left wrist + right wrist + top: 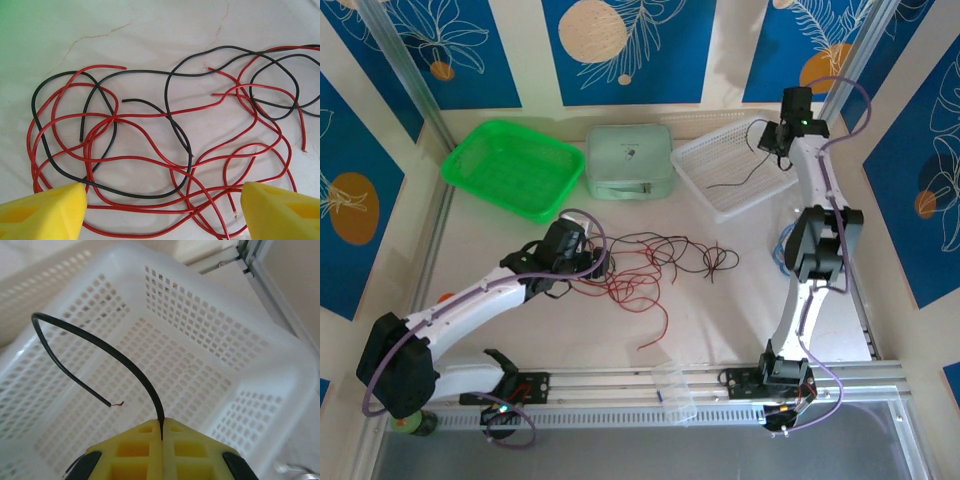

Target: Untangle the cables

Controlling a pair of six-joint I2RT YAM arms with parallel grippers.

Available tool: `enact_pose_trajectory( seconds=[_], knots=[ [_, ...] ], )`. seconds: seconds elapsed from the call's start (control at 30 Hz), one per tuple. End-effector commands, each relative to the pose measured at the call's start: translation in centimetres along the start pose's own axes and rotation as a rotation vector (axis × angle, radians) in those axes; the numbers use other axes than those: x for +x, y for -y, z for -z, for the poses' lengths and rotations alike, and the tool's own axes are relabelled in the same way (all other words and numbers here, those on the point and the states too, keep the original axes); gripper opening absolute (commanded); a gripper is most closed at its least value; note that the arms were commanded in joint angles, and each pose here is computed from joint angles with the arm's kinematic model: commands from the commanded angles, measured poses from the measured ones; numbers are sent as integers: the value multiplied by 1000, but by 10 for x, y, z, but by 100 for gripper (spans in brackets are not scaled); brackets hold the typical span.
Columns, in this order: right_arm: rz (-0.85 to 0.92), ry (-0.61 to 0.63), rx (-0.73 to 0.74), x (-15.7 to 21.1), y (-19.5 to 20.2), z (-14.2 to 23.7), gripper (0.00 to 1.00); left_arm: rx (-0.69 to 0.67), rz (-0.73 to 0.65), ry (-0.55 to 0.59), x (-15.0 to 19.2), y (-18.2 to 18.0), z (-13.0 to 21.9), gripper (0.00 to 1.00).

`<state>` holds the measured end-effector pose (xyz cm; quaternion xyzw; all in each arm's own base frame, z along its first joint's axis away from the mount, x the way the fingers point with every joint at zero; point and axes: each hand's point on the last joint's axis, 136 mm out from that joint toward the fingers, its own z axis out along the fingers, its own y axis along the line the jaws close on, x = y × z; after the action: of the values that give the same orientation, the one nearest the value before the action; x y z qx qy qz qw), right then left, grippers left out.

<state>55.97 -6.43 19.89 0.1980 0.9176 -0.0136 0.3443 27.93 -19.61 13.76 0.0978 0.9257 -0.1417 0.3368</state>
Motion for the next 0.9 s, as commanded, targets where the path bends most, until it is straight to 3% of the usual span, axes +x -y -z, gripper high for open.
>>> enact_pose_trajectory(
  seconds=[0.0, 0.13, 0.3, 0.6, 0.87],
  knots=[
    [-25, -79, -2, 9, -7, -20, 0, -4, -4, 19, -9, 4, 12, 80],
    [-38, -153, 11, 23, -8, -43, 24, -9, -12, 15, -10, 7, 16, 80],
    [-53, -147, -31, 18, -15, -31, 43, -2, -25, -3, -12, 13, 21, 80],
    [-8, -60, -147, 20, -45, 65, 41, 72, -51, -135, 0, 51, 17, 69],
    [45, -36, -239, 100, -56, 150, 33, 131, -59, -321, 41, 92, -12, 53]
  ],
)
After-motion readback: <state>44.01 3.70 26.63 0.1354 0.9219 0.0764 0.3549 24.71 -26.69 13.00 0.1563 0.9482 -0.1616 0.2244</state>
